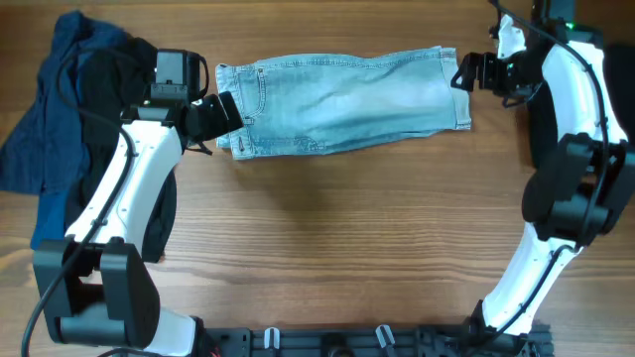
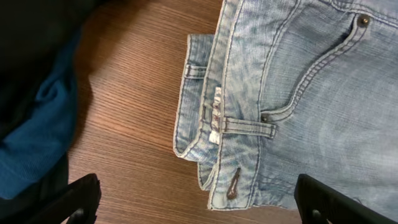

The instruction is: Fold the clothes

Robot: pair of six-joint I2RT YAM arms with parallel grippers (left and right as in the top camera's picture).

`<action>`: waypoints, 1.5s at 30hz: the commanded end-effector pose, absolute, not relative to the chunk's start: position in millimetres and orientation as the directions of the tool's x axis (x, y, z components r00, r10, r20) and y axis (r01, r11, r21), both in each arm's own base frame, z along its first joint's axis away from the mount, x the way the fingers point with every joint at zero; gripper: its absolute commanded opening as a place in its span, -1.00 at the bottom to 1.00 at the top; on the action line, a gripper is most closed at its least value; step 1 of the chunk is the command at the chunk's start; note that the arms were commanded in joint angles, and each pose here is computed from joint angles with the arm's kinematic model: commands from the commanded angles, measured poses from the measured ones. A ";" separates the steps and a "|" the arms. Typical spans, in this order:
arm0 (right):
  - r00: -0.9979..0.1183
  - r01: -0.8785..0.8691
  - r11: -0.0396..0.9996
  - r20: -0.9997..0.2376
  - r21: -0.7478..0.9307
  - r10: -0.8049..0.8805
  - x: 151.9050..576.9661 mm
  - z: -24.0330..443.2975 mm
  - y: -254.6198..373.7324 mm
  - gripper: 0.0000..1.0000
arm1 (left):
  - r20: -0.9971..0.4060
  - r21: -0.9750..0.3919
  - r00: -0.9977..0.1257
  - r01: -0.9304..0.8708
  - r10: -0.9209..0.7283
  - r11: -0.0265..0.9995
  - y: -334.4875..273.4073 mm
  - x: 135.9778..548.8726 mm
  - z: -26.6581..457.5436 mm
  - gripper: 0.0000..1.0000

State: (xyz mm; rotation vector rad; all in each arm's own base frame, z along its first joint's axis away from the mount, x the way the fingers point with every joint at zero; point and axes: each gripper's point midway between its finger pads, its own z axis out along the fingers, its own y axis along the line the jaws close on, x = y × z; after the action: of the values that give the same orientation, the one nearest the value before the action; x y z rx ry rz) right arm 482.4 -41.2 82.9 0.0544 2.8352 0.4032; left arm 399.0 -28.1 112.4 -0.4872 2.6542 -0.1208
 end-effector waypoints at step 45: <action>-0.929 -0.034 0.825 -0.322 0.565 0.182 507.7 73.3 -33.1 -0.91 | -0.374 -0.238 -0.862 -0.266 -0.342 0.934 -51.8 406.4 105.5 0.97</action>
State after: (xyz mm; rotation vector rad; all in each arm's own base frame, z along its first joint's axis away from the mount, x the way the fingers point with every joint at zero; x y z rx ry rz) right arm 502.7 -14.5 10.2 0.1190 2.7644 0.8534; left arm 403.0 -37.4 105.3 -0.4640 2.6648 -0.1461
